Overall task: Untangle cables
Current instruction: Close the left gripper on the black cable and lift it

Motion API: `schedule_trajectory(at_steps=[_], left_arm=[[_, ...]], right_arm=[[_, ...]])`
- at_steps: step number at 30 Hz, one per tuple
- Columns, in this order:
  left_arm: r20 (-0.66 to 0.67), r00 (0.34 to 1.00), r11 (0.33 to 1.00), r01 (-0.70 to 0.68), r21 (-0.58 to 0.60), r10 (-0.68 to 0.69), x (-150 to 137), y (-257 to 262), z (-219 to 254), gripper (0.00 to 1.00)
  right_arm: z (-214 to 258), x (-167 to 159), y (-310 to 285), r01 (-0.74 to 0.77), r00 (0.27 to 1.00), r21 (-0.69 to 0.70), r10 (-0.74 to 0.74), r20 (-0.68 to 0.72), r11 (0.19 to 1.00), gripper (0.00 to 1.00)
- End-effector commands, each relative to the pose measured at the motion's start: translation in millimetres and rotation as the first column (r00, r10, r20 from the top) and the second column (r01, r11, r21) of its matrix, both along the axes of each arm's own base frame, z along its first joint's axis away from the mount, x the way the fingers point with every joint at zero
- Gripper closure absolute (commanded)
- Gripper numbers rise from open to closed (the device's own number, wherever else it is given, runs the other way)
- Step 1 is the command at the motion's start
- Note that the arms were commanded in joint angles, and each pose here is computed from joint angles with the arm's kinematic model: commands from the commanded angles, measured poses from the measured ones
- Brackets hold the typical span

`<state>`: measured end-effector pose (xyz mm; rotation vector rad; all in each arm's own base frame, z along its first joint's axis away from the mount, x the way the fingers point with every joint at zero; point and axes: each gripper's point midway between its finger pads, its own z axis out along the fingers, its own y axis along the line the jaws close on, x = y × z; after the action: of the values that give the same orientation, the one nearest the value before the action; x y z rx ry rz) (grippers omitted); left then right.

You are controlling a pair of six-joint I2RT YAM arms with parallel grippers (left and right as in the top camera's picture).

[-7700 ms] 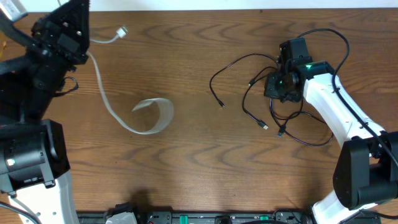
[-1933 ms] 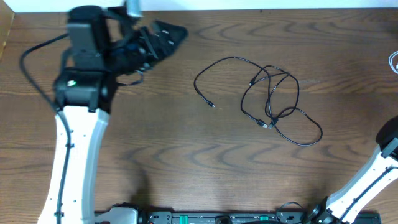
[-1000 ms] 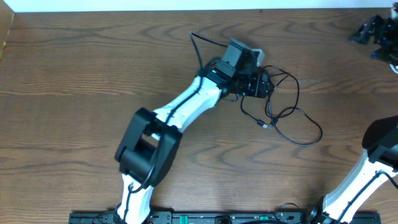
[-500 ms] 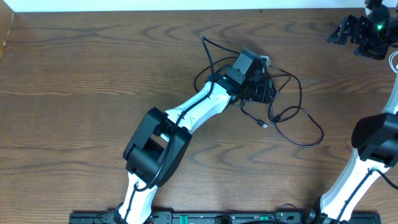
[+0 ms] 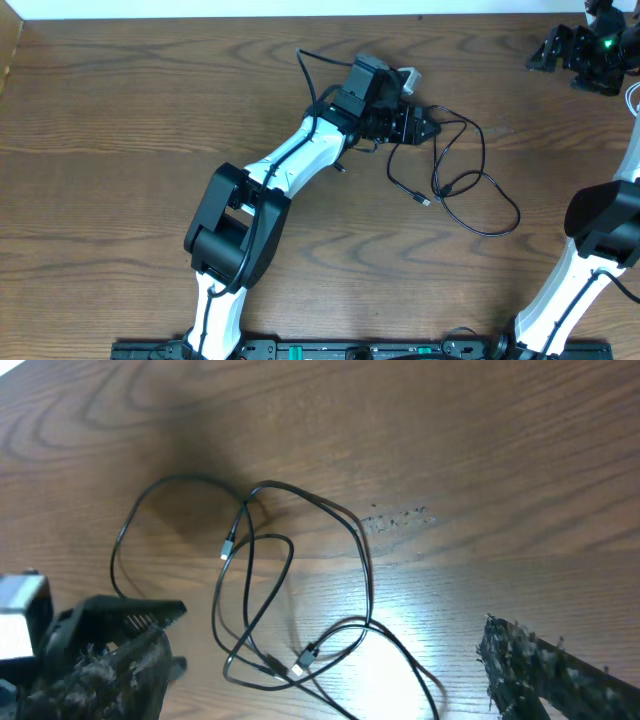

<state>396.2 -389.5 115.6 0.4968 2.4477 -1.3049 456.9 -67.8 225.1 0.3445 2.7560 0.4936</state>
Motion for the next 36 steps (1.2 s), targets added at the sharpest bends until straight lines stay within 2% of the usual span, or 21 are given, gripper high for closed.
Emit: schedule_trajectory(at_steps=[1,4,8,10,11,12,13,14,15,18,20,24,31,36], left_arm=[[0.043,0.999,0.997,0.015,0.071,-0.018,-21,-18,-4,0.32],[0.106,0.992,0.974,-0.088,0.21,0.067,-18,-14,-25,0.32],[0.151,0.986,0.964,-0.11,0.243,0.075,-23,-22,-28,0.32],[0.165,0.984,0.961,-0.115,0.253,0.074,-26,-26,-28,0.36],[0.174,0.982,0.957,-0.124,0.264,0.08,-26,-26,-29,0.41],[0.186,0.978,0.949,-0.142,0.282,0.091,-25,-24,-31,0.5],[0.2,0.974,0.94,-0.164,0.301,0.106,-22,-21,-33,0.73],[0.204,0.973,0.936,-0.172,0.308,0.111,-21,-19,-34,0.78],[0.209,0.971,0.934,-0.179,0.31,0.117,-20,-18,-34,0.89],[0.213,0.968,0.933,-0.196,0.302,0.134,-15,-9,-18,0.92],[0.224,0.963,0.934,-0.211,0.289,0.148,-14,-2,5,0.93],[0.279,0.94,0.94,-0.262,0.22,0.197,-19,28,85,0.92],[0.461,0.828,0.936,-0.352,-0.015,0.319,-48,83,236,0.93],[0.533,0.749,0.917,-0.361,-0.17,0.393,-74,116,308,0.93]], right_arm=[[-6,1,3,-0.022,1.0,-0.002,0.022,-0.011,1.0,0.05],[-6,0,4,-0.021,1.0,-0.001,0.021,-0.013,1.0,0.05],[-6,0,4,-0.021,1.0,-0.001,0.021,-0.013,1.0,0.05],[-6,0,4,-0.021,1.0,-0.001,0.021,-0.013,1.0,0.05],[-6,0,4,-0.021,1.0,-0.001,0.021,-0.014,1.0,0.05],[-6,0,4,-0.022,1.0,-0.001,0.022,-0.014,1.0,0.05],[-6,0,4,-0.023,1.0,-0.001,0.023,-0.014,1.0,0.06],[-6,0,4,-0.023,1.0,-0.001,0.023,-0.014,1.0,0.06],[-6,0,5,-0.023,1.0,0.0,0.023,-0.015,1.0,0.06],[-6,-1,5,-0.024,1.0,0.001,0.024,-0.019,1.0,0.06],[-6,0,6,-0.026,1.0,0.0,0.026,-0.015,1.0,0.05],[-5,2,5,-0.027,1.0,-0.002,0.027,-0.007,1.0,0.05],[-5,2,12,-0.069,0.998,-0.01,0.069,0.001,0.998,0.04],[-5,1,19,-0.13,0.992,-0.022,0.13,0.009,0.991,0.04]])
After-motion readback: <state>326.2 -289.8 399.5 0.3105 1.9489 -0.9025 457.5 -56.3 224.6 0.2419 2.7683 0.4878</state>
